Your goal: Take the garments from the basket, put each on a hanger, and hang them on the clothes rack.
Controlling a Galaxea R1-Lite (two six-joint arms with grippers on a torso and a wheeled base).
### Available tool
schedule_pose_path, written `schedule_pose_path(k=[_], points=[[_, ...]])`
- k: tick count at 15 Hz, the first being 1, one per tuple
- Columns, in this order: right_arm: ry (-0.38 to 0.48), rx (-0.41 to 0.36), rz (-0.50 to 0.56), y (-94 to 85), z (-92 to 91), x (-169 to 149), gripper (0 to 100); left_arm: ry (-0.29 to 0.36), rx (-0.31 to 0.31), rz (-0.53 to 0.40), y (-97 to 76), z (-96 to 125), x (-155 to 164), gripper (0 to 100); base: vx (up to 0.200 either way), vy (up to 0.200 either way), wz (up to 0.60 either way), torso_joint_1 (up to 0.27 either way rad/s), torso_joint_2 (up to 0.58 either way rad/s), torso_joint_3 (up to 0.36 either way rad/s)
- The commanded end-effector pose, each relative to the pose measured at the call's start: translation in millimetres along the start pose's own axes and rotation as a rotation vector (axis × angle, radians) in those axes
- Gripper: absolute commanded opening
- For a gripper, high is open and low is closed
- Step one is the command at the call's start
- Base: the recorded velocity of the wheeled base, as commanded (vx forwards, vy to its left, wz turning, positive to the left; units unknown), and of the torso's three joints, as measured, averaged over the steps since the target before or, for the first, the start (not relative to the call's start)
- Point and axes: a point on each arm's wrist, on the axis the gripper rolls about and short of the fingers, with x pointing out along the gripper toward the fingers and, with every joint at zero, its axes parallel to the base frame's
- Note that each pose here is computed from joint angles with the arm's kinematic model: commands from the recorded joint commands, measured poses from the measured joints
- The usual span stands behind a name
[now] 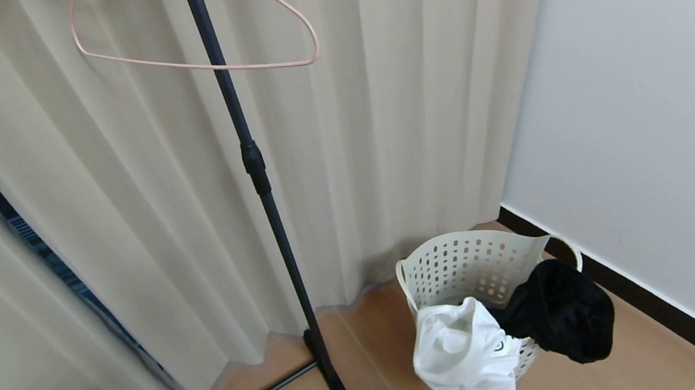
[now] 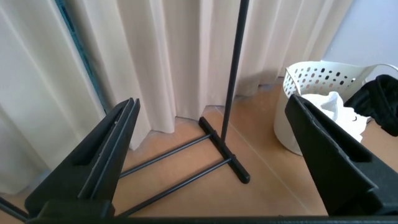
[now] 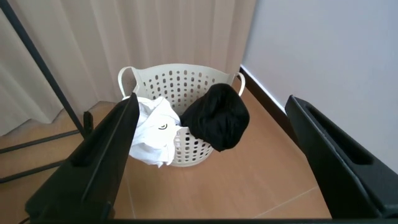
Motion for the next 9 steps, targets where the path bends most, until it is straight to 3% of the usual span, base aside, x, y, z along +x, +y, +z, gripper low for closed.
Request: schedule_pose_path(k=[1, 9], points=[[0.000, -0.001, 0.000, 0.0, 0.3, 0.0, 100, -0.001, -0.003, 0.002, 0.0, 0.5, 0.0, 100, 0.000, 0.000, 0.00, 0.002, 0.00, -0.203], [0.000, -0.001, -0.001, 0.0, 0.3, 0.0, 100, -0.002, -0.006, -0.003, -0.1, 0.5, -0.1, 100, 0.000, 0.000, 0.00, 0.002, 0.00, -0.199]])
